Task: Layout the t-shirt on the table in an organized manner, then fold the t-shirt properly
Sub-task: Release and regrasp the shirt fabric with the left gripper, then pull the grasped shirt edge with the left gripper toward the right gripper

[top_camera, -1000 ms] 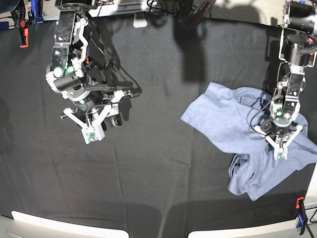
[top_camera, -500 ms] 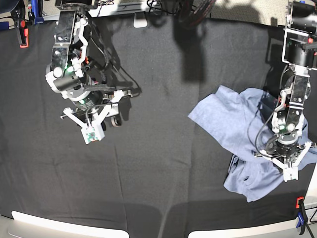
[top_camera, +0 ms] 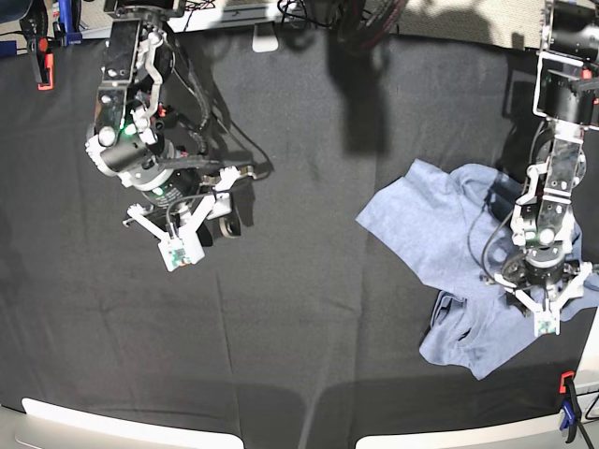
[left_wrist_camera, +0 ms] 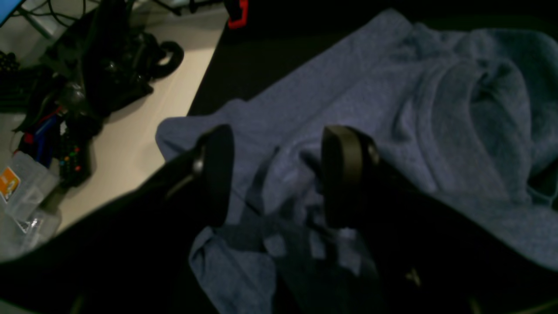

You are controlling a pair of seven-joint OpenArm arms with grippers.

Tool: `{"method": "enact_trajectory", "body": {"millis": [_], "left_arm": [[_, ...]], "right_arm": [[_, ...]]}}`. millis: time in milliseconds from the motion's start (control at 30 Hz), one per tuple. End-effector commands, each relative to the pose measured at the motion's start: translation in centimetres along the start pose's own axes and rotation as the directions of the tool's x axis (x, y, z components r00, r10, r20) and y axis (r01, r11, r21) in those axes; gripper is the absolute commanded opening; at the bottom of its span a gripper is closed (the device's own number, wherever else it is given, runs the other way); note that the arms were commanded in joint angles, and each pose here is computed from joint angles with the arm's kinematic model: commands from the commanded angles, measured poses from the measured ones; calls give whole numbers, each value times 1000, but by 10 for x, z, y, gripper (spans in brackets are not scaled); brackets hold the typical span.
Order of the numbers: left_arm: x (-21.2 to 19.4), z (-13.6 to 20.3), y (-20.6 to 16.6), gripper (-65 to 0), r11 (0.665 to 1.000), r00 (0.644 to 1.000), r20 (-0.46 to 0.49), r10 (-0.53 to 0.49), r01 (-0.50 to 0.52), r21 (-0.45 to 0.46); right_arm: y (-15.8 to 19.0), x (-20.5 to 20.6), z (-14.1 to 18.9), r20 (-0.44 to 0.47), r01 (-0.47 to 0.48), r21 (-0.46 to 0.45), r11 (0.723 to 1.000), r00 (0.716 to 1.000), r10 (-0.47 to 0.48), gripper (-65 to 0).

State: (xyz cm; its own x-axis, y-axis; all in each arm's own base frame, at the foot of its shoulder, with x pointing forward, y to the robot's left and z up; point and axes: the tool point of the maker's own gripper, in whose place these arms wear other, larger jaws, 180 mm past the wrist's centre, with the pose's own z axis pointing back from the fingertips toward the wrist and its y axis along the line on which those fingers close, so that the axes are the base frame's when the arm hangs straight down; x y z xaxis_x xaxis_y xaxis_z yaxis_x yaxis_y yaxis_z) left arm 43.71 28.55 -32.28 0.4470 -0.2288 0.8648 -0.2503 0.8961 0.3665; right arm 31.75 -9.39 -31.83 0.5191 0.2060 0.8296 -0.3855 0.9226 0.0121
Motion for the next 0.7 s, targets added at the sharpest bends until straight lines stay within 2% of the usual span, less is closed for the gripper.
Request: {"method": "enact_trajectory", "body": {"millis": [0, 67, 167, 433, 667], "left_arm": [[22, -2, 12, -379, 999, 999, 52, 9, -10, 32], [16, -2, 1, -404, 1000, 1000, 13, 0, 0, -11], [14, 5, -31, -405, 990, 999, -18, -29, 26, -138], [37, 69, -109, -405, 936, 991, 108, 75, -32, -351], [-4, 96, -140, -405, 902, 997, 22, 80, -63, -428]], "right_arm": [[0, 17, 3, 55, -15, 3, 1000, 998, 15, -424], [0, 17, 3, 55, -15, 3, 1000, 998, 15, -424], [0, 17, 3, 55, -15, 3, 1000, 998, 15, -424], [0, 17, 3, 55, -15, 3, 1000, 998, 15, -424], [0, 16, 3, 54, -15, 3, 1000, 998, 15, -424]]}}
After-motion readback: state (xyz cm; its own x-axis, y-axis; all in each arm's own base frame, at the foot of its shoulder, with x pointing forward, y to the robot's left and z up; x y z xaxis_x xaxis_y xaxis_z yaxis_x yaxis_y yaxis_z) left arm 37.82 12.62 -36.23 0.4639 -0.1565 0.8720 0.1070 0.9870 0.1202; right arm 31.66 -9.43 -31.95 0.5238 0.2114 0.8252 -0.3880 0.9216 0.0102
